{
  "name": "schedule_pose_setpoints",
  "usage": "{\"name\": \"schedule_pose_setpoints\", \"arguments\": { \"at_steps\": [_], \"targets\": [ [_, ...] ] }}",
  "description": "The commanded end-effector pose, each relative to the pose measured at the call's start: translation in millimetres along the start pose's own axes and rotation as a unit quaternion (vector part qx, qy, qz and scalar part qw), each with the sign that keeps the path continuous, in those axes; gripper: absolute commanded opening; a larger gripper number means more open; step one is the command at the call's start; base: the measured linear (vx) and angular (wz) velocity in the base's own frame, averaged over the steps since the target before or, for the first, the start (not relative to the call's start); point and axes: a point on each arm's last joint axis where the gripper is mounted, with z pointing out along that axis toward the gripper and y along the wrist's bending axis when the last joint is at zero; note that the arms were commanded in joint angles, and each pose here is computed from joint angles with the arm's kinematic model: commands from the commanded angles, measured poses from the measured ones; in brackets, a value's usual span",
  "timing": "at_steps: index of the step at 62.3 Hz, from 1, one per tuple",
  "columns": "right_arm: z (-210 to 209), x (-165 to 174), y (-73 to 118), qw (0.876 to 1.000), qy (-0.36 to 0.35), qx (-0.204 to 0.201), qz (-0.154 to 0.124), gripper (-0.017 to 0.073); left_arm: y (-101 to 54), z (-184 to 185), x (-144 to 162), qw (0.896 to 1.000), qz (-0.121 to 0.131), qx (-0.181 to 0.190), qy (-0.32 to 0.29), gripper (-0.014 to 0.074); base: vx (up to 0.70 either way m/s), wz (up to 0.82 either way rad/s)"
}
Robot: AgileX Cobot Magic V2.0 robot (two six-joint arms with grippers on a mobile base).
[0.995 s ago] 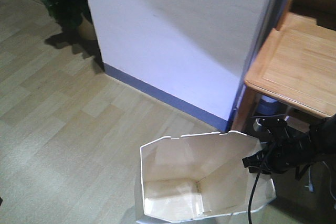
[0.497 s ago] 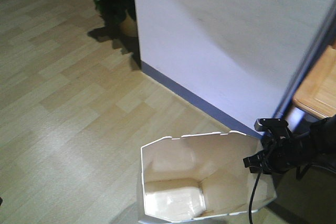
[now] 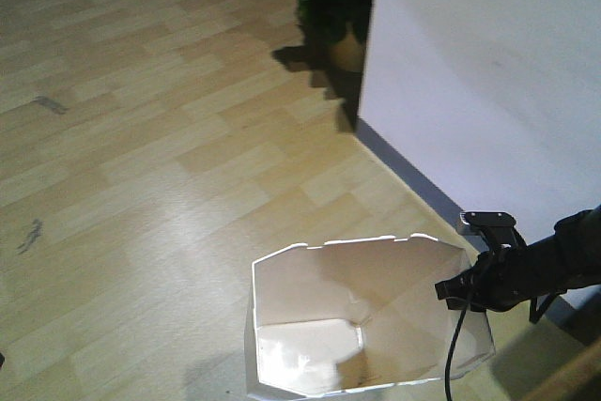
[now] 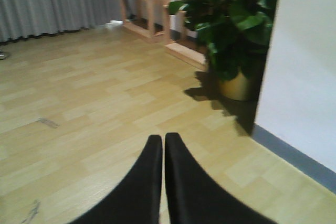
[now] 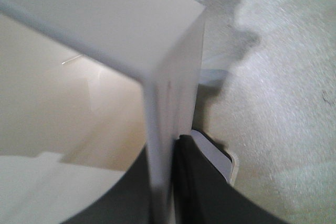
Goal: Move trash bin to bedside with robot
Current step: 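Hold the bin with the right gripper while turning toward the bed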
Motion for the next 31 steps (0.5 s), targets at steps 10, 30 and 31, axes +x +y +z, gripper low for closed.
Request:
{"name": "schedule_pose_setpoints", "arguments": {
  "at_steps": [10, 30, 31],
  "targets": [
    [-16.5, -16.1, 20.2, 0.995, -0.053, -0.09, 0.0, -0.0005, -0.1, 0.5, -0.8, 0.999, -0.003, 0.002, -0.033, -0.0006, 0.08, 0.6],
    [-16.5, -16.1, 20.2, 0.995, -0.053, -0.09, 0.0, -0.0005, -0.1, 0.5, -0.8, 0.999, -0.003, 0.002, -0.033, -0.0006, 0.08, 0.55],
    [-16.5, -16.1, 20.2, 0.995, -0.053, -0.09, 0.0, -0.0005, -0.1, 0.5, -0.8, 0.999, -0.003, 0.002, -0.033, -0.0006, 0.08, 0.48]
  ]
}}
